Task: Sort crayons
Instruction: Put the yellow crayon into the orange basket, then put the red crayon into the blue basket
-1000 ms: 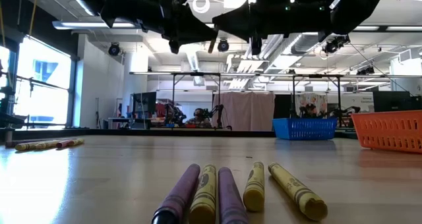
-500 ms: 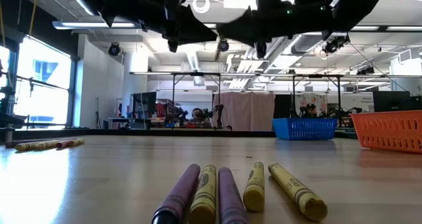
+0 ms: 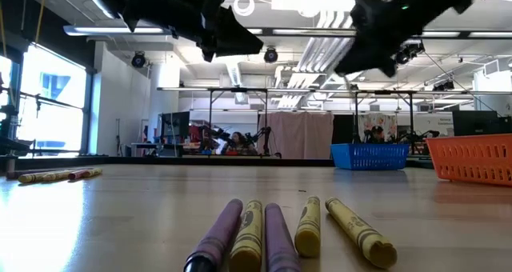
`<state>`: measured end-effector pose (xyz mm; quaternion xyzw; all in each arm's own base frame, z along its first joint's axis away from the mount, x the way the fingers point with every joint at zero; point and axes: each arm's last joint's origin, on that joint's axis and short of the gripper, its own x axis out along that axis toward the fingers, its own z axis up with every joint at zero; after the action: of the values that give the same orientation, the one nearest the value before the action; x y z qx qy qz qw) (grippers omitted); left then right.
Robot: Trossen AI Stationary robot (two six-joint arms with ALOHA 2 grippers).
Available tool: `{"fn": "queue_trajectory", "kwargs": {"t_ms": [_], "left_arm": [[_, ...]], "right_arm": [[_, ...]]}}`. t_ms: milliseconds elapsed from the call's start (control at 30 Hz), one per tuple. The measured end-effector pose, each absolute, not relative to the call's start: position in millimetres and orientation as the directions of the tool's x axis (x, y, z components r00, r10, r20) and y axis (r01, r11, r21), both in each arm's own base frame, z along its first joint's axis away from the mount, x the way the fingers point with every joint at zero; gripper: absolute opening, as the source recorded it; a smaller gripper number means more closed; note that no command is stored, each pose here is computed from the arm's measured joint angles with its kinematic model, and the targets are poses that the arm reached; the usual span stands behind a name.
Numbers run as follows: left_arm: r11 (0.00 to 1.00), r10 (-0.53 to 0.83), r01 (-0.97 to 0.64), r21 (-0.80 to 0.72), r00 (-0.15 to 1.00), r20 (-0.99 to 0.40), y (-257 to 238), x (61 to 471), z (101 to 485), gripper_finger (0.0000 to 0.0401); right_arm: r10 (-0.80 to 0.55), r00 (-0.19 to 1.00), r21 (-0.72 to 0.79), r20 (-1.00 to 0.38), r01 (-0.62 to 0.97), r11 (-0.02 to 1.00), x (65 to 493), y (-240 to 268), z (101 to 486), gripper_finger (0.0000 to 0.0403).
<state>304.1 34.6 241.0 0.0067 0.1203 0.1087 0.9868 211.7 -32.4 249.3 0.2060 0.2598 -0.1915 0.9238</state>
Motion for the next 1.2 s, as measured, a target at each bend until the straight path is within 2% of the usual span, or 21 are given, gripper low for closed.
{"fn": "queue_trajectory", "kwargs": {"t_ms": [167, 300, 400, 600, 667, 767, 933, 1067, 1133, 1200], "left_arm": [[0.968, 0.249, -0.245, 0.046, 0.939, -0.239, 38, 304, 241, 0.0103], [0.964, 0.266, -0.262, 0.048, 0.934, -0.238, 41, 303, 241, 0.0100], [0.960, 0.280, -0.277, 0.048, 0.930, -0.239, 46, 303, 240, 0.0100], [0.954, 0.299, -0.296, 0.047, 0.924, -0.239, 51, 302, 240, 0.0099], [0.954, 0.298, -0.295, 0.049, 0.924, -0.240, 51, 302, 240, 0.0099], [0.954, 0.297, -0.295, 0.048, 0.924, -0.241, 51, 302, 240, 0.0099], [0.954, 0.297, -0.296, 0.043, 0.921, -0.250, 51, 302, 239, 0.0099], [0.950, 0.309, -0.307, 0.049, 0.913, -0.267, 51, 301, 238, 0.0098], [0.950, 0.308, -0.307, 0.052, 0.908, -0.284, 51, 300, 236, 0.0098], [0.951, 0.305, -0.305, 0.051, 0.896, -0.323, 51, 299, 232, 0.0097]], "right_arm": [[-0.121, 0.619, 0.351, -0.776, 0.583, 0.733, 175, -10, 239, 0.0011], [-0.072, 0.520, 0.348, -0.851, 0.663, 0.663, 158, 6, 234, 0.0011], [-0.037, 0.494, 0.344, -0.869, 0.655, 0.673, 153, 16, 233, 0.0011], [-0.048, 0.241, 0.124, -0.969, 0.648, 0.751, 127, 24, 223, 0.0011], [-0.054, 0.196, 0.083, -0.979, 0.629, 0.773, 122, 25, 222, 0.0011], [-0.056, 0.184, 0.071, -0.981, 0.620, 0.781, 121, 26, 222, 0.0022], [-0.058, 0.195, 0.082, -0.979, 0.640, 0.764, 122, 26, 222, 0.0079], [-0.079, 0.202, 0.075, -0.976, 0.654, 0.753, 122, 25, 222, 0.0110], [-0.073, 0.230, 0.098, -0.970, 0.654, 0.750, 125, 26, 223, 0.0115], [-0.057, 0.308, 0.163, -0.950, 0.642, 0.749, 133, 27, 225, 0.0115]]}}
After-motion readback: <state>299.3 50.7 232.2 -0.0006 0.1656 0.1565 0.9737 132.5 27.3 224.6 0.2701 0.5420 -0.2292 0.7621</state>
